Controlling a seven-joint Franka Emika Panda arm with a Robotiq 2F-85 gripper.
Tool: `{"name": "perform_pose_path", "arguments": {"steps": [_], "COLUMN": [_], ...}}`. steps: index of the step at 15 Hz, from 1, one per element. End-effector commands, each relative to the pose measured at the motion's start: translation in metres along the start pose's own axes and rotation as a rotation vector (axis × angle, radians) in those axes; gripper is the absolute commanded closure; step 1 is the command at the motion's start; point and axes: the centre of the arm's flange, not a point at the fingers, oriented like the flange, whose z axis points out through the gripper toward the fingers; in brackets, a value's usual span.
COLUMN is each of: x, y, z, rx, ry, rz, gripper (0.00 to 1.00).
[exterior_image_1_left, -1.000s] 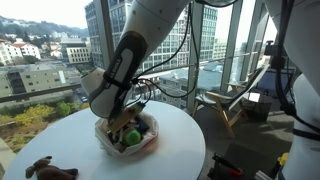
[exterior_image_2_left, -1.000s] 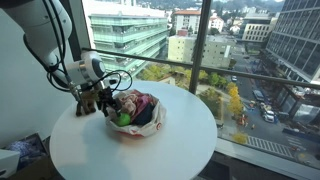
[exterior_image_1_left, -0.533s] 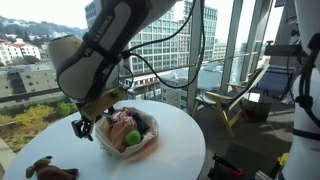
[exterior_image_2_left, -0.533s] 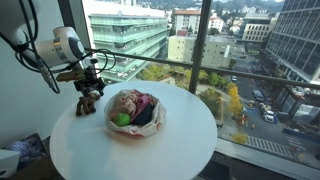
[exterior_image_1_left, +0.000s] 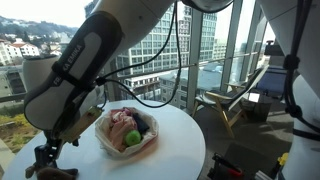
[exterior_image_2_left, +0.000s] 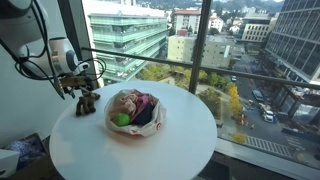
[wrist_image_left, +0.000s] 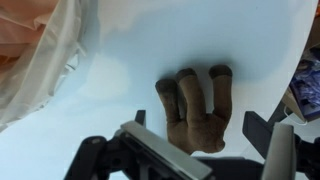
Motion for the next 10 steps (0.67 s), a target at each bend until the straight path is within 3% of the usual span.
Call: {"name": "perform_pose_path", "arguments": {"steps": [1,4,10], "x": [0.004,0.009,0.027], "y": [-0.008,-0.017,-0.026], "z": [0.003,0.006,0.057], "rx": [0.032,0.053,0.015], "ry": [0.003,0.027,0.056], "rz": [-0.027,-0.052,-0.028], "gripper": [0.0,0.0,0.0]}}
